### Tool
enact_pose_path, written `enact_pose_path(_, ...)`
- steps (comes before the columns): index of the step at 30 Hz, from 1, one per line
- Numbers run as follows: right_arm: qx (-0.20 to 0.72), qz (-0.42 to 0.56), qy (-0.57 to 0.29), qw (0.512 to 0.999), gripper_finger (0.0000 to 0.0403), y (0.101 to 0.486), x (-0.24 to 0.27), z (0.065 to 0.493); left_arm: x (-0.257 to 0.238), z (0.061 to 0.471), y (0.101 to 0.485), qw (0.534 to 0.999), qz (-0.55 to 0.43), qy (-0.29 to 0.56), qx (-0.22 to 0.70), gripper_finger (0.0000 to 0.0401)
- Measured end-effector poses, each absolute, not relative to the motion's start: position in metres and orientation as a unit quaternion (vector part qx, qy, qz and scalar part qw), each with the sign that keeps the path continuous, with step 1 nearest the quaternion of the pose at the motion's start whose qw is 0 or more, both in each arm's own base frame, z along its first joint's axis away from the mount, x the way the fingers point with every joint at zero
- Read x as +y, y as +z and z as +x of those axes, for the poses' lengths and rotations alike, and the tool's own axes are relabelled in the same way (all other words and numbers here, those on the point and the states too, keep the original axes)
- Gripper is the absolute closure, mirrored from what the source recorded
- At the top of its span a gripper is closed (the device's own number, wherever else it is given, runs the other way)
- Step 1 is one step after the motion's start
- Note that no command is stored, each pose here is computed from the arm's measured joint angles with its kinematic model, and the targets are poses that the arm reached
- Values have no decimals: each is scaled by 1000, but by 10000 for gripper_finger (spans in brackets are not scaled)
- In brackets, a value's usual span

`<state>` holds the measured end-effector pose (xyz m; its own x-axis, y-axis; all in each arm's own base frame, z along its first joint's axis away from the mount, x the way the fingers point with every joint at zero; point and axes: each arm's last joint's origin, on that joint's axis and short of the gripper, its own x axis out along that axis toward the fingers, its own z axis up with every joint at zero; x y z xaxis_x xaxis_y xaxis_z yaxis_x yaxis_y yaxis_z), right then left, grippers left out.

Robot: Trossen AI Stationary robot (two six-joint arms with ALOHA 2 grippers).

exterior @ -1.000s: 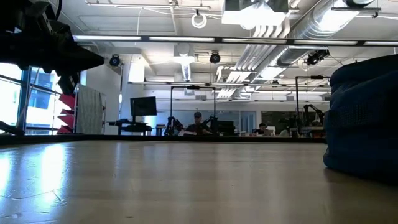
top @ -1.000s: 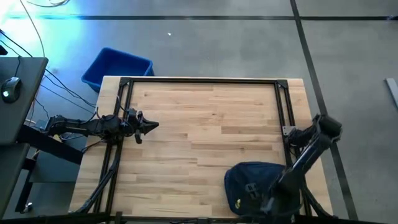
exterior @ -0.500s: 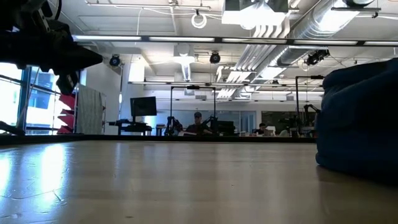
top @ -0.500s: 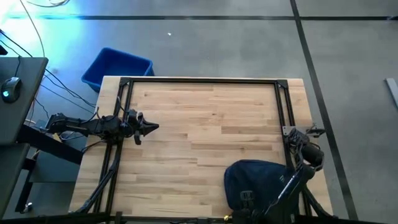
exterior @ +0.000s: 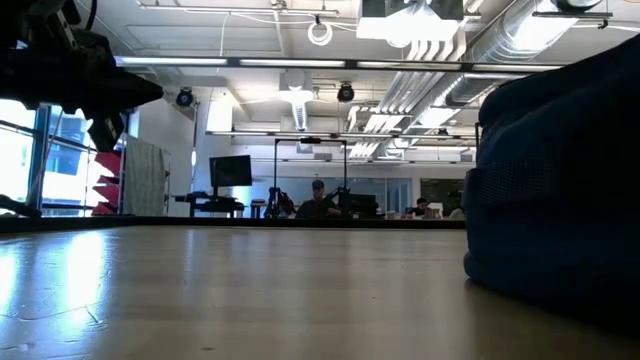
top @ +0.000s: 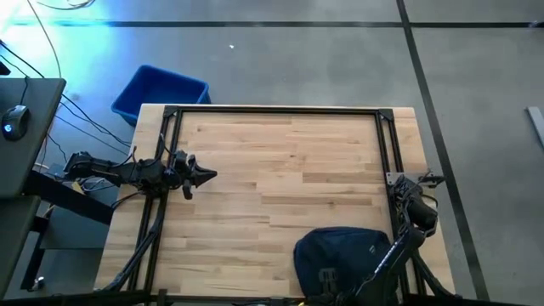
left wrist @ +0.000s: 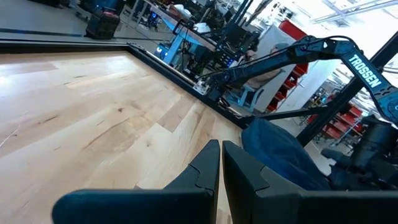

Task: Unpack backpack
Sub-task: Move the black backpack to the center of the table

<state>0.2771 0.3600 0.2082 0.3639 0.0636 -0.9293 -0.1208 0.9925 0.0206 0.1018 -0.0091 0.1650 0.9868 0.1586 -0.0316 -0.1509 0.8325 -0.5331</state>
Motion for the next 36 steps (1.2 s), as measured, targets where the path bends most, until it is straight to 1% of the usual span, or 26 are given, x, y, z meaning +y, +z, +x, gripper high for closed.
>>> enact_pose_path(5,546,-34,68,835,153,207,365,276,-8,102,165,957,-274,91,-10,401)
enact_pose_path(8,530,-48,52,845,118,199,369,276,-8,102,165,957,-274,91,-10,401)
enact_pose_path(10,532,-56,43,844,108,191,371,276,-8,102,165,957,-275,91,-10,401)
enact_pose_path(13,545,-65,29,836,107,173,373,278,-9,102,165,957,-277,90,-10,401)
enact_pose_path(15,556,-62,-8,829,113,158,371,278,-9,102,165,957,-277,89,-10,401)
enact_pose_path(18,577,-55,-74,812,133,141,363,278,-9,102,165,957,-277,88,-9,401)
enact_pose_path(21,596,-52,-142,788,176,131,352,278,-9,102,165,956,-278,88,-9,401)
enact_pose_path(23,603,-55,-152,781,223,131,348,280,-9,102,165,956,-279,87,-9,401)
enact_pose_path(27,604,-65,-152,779,357,133,342,285,-9,102,165,955,-286,83,-9,401)
enact_pose_path(28,607,-74,-148,777,377,134,339,288,-9,102,165,955,-286,83,-8,401)
enact_pose_path(29,609,-75,-148,775,385,135,337,291,-9,102,165,955,-286,84,-8,401)
enact_pose_path(32,608,-69,-156,775,388,143,328,304,-9,102,165,954,-286,85,-9,401)
enact_pose_path(34,602,-68,-150,781,396,155,320,315,-8,102,166,954,-286,91,-14,401)
enact_pose_path(36,580,-71,-156,797,399,176,309,329,-8,102,166,953,-286,95,-15,401)
